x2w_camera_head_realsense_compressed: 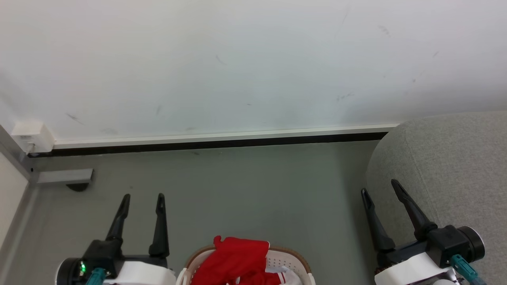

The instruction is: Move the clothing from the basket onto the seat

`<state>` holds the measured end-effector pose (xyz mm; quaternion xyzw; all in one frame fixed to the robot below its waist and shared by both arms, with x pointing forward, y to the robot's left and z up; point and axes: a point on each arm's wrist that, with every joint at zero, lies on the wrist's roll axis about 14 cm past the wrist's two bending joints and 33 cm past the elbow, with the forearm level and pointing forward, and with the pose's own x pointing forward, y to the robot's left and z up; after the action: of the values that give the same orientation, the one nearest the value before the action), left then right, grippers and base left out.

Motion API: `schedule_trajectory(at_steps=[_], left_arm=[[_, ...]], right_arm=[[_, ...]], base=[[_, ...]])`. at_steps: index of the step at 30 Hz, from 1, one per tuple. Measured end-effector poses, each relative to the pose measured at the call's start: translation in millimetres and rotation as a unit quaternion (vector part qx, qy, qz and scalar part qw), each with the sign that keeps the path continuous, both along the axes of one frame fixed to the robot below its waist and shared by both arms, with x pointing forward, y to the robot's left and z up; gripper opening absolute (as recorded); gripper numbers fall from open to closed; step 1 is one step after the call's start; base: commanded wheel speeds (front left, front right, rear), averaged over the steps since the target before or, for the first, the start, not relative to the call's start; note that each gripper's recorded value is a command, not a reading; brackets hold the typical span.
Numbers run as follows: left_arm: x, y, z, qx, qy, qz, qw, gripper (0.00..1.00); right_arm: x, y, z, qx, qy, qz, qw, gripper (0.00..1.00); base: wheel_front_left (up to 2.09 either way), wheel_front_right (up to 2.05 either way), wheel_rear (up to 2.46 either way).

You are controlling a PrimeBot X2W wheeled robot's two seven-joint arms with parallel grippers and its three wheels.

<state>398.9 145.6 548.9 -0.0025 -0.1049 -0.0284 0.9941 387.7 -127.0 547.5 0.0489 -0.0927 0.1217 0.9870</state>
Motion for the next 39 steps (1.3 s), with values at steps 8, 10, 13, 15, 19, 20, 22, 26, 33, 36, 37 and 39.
schedule_trajectory(at_steps=[8,10,13,15,19,20,22,26,33,36,37,39], left_arm=[[1.2,-1.2,-2.7,-0.002,0.004,-0.002,1.0,1.0],[2.1,-1.8,-3.8,-0.003,0.006,-0.003,1.0,1.0],[4.1,-2.5,-6.5,-0.014,0.01,-0.005,1.0,1.0],[6.1,-5.5,-6.6,-0.019,0.011,-0.009,1.0,1.0],[12.5,-12.1,-6.5,-0.02,0.01,-0.019,1.0,1.0],[14.2,-14.6,-7.9,-0.021,0.012,-0.023,0.999,1.0],[17.5,-19.7,-13.0,-0.021,0.019,-0.03,0.999,1.0],[28.0,-31.2,-23.0,-0.023,0.031,-0.046,0.998,1.0],[52.5,-58.1,-46.6,-0.028,0.058,-0.085,0.994,1.0],[63.7,-71.5,-68.5,-0.017,0.083,-0.107,0.991,1.0],[67.2,-75.5,-77.4,-0.016,0.093,-0.115,0.989,1.0],[73.1,-81.8,-99.4,-0.009,0.119,-0.127,0.985,1.0]], right_arm=[[-0.1,-2.1,-1.3,0.003,0.002,-0.003,1.0,1.0],[0.1,-3.7,-1.8,0.007,0.004,-0.006,1.0,1.0],[0.9,-8.1,-2.9,0.013,0.006,-0.013,1.0,1.0],[1.9,-11.2,-3.6,0.017,0.008,-0.017,1.0,1.0],[4.8,-19.0,-1.3,0.028,0.005,-0.029,0.999,1.0],[6.2,-22.1,0.5,0.034,0.003,-0.034,0.999,1.0],[7.7,-28.2,1.4,0.04,0.002,-0.042,0.998,1.0],[12.8,-38.3,0.6,0.043,0.002,-0.056,0.997,1.0],[25.5,-53.4,-3.2,0.042,0.004,-0.077,0.996,1.0],[34.7,-59.8,-6.2,0.038,0.006,-0.084,0.996,1.0],[37.9,-62.0,-7.6,0.039,0.007,-0.087,0.995,1.0],[44.3,-67.0,-11.0,0.037,0.01,-0.093,0.995,1.0]], base=[[0.0,0.0,0.0],[0.0,0.0,0.0],[0.0,0.0,0.0],[0.0,0.0,0.0],[0.0,0.0,0.0],[0.0,0.0,0.0],[0.0,0.0,0.0],[0.0,0.0,0.0],[0.0,0.0,0.0],[0.0,0.0,0.0],[0.0,0.0,0.0],[0.0,0.0,0.0]])
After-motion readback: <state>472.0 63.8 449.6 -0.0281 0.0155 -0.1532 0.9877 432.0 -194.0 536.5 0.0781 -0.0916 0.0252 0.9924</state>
